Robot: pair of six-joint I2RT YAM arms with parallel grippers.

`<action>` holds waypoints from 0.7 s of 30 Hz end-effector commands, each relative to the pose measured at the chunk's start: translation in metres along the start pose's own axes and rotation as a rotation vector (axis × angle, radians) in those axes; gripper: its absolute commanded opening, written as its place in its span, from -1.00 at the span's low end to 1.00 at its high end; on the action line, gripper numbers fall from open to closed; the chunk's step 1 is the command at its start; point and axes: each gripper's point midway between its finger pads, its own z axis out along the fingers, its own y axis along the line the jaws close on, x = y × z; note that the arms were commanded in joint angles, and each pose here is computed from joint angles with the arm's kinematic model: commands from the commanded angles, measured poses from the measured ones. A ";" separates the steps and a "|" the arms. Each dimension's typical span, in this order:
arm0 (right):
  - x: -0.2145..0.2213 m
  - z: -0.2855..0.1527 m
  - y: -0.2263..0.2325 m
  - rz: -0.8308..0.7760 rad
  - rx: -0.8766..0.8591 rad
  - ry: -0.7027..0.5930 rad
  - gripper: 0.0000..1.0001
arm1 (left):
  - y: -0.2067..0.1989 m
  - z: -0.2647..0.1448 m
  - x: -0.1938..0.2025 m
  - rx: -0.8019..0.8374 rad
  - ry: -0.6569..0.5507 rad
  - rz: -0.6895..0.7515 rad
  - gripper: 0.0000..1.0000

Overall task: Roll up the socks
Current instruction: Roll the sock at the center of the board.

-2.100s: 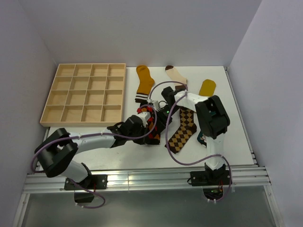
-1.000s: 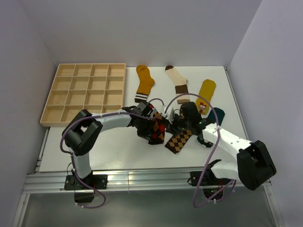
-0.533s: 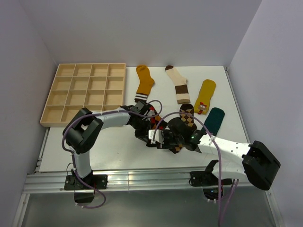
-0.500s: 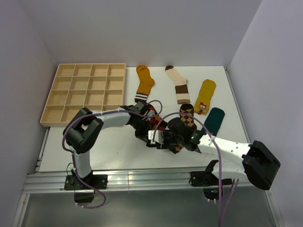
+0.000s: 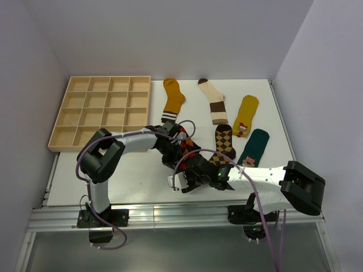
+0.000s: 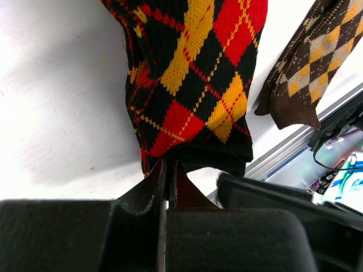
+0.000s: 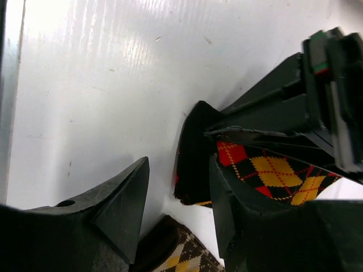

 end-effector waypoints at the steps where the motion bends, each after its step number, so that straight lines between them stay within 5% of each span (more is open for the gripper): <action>1: 0.001 0.007 -0.013 -0.049 0.046 0.030 0.07 | 0.006 0.003 -0.001 -0.020 0.019 0.017 -0.96; 15: 0.029 0.021 -0.021 -0.059 0.110 0.125 0.00 | 0.008 -0.001 0.003 -0.030 0.015 0.037 -0.92; 21: 0.037 0.016 -0.022 0.015 0.060 0.150 -0.40 | 0.005 -0.005 -0.001 -0.018 -0.006 0.033 -0.80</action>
